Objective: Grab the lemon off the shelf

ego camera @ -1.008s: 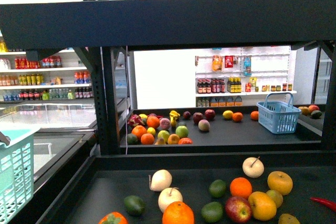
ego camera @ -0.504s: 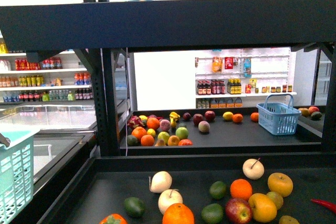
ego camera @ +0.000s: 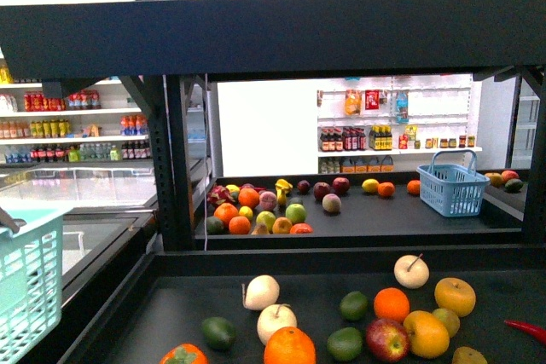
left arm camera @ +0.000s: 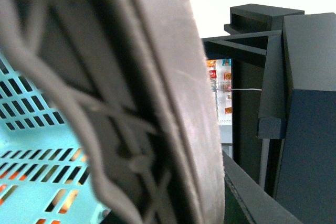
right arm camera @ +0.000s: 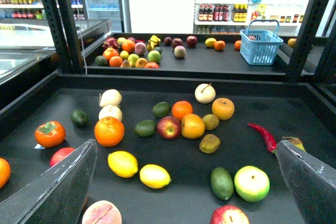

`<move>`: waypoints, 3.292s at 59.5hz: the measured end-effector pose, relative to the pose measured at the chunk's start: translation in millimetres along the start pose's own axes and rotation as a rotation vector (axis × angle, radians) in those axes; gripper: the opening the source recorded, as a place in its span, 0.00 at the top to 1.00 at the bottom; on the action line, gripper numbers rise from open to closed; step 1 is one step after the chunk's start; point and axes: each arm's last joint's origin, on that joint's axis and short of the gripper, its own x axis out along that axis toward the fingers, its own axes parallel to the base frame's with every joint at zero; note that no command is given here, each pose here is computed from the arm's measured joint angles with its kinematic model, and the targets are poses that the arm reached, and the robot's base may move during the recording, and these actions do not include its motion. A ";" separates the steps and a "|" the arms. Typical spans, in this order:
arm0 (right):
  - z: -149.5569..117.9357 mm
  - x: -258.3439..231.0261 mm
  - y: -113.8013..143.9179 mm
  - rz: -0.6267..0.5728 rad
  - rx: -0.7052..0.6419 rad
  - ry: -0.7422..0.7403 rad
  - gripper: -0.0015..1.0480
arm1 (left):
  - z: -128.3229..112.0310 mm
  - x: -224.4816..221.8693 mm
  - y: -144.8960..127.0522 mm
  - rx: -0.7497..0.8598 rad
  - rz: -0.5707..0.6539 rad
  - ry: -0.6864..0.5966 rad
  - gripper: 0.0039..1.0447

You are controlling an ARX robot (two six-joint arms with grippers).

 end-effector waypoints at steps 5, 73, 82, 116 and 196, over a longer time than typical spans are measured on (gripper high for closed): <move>0.0 0.0 0.0 0.000 0.000 0.000 0.02 | -4.3 -7.6 -7.7 0.059 -0.016 0.020 0.89; 0.0 0.0 0.0 0.000 0.000 0.000 0.02 | -271.8 -48.1 -73.1 0.447 -0.347 0.770 0.93; 0.0 0.0 0.0 0.000 0.000 0.000 0.02 | -302.9 -41.0 -62.4 0.438 -0.355 0.847 0.93; 0.0 0.0 0.0 0.000 0.000 0.000 0.02 | -363.8 -26.2 -63.2 0.438 -0.418 0.959 0.93; -152.7 267.0 -48.0 0.577 -0.214 0.622 0.02 | -369.2 -20.6 -57.5 0.454 -0.368 0.947 0.93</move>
